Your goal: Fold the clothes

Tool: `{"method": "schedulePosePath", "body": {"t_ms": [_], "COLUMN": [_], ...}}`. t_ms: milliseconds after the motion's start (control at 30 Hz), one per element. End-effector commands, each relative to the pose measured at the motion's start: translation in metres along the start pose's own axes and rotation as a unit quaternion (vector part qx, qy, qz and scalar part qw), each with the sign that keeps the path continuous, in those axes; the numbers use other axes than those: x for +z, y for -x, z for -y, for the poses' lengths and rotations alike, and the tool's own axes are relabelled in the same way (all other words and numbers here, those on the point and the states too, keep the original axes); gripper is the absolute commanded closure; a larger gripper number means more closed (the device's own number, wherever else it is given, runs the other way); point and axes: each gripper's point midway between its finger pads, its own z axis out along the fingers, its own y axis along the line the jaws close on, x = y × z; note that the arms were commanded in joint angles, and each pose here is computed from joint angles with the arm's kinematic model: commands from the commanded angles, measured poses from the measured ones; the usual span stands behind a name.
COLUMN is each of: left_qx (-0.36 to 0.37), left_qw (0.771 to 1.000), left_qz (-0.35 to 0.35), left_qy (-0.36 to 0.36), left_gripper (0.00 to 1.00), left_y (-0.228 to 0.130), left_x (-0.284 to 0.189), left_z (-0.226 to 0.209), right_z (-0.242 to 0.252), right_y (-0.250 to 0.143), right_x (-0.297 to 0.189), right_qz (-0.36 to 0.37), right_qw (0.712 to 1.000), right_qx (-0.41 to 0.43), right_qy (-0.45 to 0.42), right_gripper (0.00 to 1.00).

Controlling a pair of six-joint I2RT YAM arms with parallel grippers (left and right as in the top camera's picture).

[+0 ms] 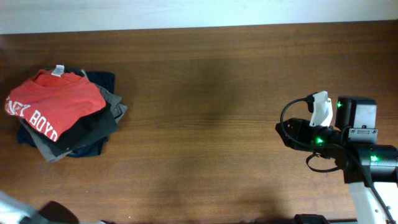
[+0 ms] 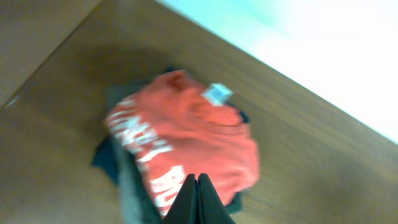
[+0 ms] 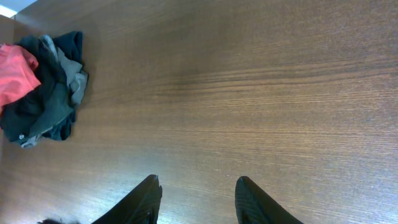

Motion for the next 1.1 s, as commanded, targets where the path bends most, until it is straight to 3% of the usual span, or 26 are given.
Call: {"method": "schedulePosePath", "body": {"t_ms": [0,133,367,467,633,800,933,1067], "left_qx": [0.016,-0.025,-0.053,-0.060,0.001,0.131,0.215,0.292], "left_qw": [0.996,0.982,0.965,0.966,0.985,0.986,0.970,0.941], "left_qz": [-0.081,-0.148,-0.235,-0.238,-0.172,-0.074,0.000,0.048], "left_qy": [0.031,0.112,0.103,0.078,0.024,-0.068,-0.111,-0.164], "left_gripper": [0.99,0.99,1.00,1.00,0.73,0.63,0.48,0.38], "left_y": [-0.027,-0.064,-0.142,-0.142,-0.082,-0.032,-0.030,-0.061], "left_x": [0.057,0.109,0.199,0.200,0.143,0.045,-0.030,-0.102], "left_z": [0.005,-0.015,-0.044,-0.034,0.009,0.100,0.166,0.214], "right_z": [-0.004,-0.004,-0.003,-0.004,-0.014,-0.040,-0.069,-0.113], "right_y": [0.003,0.000,-0.001,0.001,0.014,0.042,0.056,0.054], "right_x": [-0.003,-0.003,-0.003,-0.004,-0.018,-0.057,-0.091,-0.119], "right_qz": [0.006,0.001,-0.001,0.003,0.034,0.102,0.151,0.166], "right_qw": [1.000,1.000,1.000,1.000,0.998,0.990,0.978,0.960], "right_qx": [-0.005,0.008,0.008,0.006,-0.047,-0.100,-0.132,-0.172], "right_qy": [0.007,0.006,0.006,0.006,0.011,0.022,0.052,0.147], "right_gripper": [0.56,0.56,0.57,0.57,0.57,0.56,0.56,0.60]}}
